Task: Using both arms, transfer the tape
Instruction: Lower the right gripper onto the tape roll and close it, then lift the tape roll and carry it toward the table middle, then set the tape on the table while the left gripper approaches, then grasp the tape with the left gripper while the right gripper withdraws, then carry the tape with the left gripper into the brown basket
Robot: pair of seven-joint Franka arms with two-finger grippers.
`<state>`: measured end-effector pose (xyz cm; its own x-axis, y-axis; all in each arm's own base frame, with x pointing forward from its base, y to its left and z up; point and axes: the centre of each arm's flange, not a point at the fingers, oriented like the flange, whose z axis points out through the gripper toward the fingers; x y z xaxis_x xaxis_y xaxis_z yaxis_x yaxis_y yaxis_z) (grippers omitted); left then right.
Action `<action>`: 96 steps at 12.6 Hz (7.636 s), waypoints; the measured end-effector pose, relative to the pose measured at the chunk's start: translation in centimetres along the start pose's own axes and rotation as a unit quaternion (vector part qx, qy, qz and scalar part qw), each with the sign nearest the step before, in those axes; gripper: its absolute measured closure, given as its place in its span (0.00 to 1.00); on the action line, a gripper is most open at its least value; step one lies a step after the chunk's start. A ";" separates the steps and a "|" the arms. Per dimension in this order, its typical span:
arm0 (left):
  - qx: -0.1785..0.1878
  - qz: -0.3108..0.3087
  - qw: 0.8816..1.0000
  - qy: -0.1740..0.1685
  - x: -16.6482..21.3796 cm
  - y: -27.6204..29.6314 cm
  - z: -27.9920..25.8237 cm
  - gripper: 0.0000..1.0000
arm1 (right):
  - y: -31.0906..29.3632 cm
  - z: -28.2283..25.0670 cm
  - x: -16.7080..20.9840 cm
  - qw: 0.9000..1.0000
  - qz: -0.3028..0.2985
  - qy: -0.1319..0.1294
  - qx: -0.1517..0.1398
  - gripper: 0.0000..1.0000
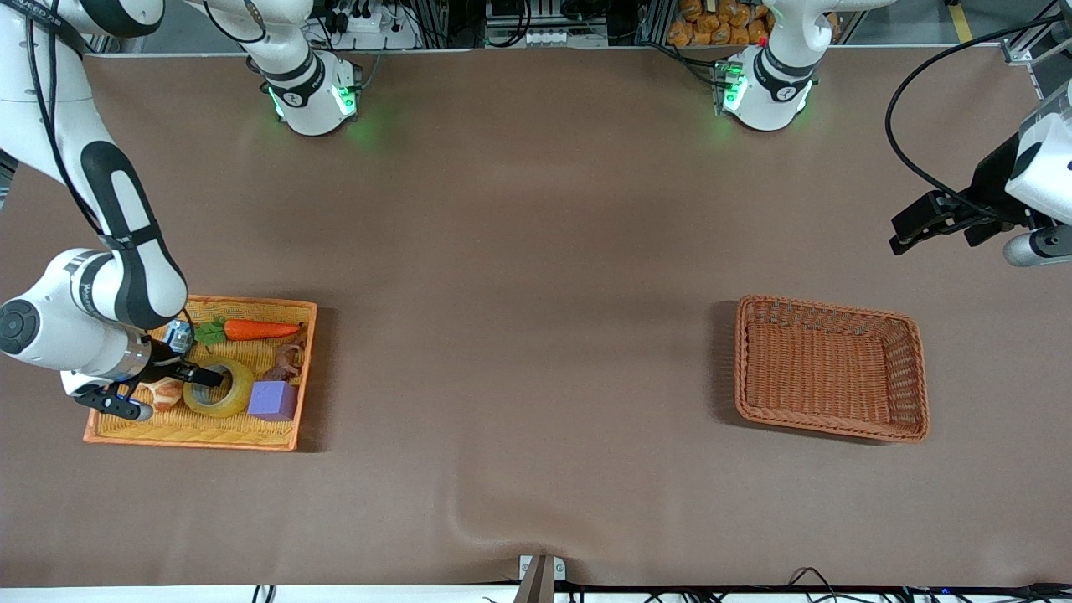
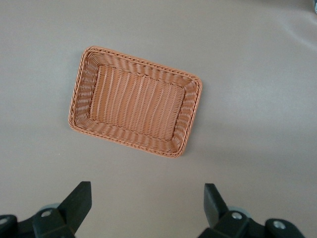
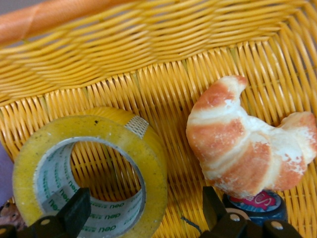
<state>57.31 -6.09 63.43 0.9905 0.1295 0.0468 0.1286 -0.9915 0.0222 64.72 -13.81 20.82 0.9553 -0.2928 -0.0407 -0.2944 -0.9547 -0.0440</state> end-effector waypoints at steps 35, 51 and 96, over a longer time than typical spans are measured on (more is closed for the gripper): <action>0.019 0.015 0.999 -0.041 -1.8 1.0 2.2 0.00 | -37.9 -18.6 -15.9 0.985 0.169 -0.039 0.012 0.78; 0.014 -0.050 0.996 -0.067 -1.1 10.7 10.7 0.99 | -58.9 -4.2 -26.1 0.969 0.233 0.030 0.072 0.34; 0.041 -0.008 0.996 -0.075 9.2 -6.8 36.8 0.78 | -12.8 -43.2 -15.8 0.990 -0.139 -0.004 -0.037 0.00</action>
<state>67.32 1.25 26.96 0.9839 0.1469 -0.1022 0.1413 -0.9881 -0.0603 54.52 0.70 65.19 0.9988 -0.0190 -0.0454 -0.0182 -0.9996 0.0193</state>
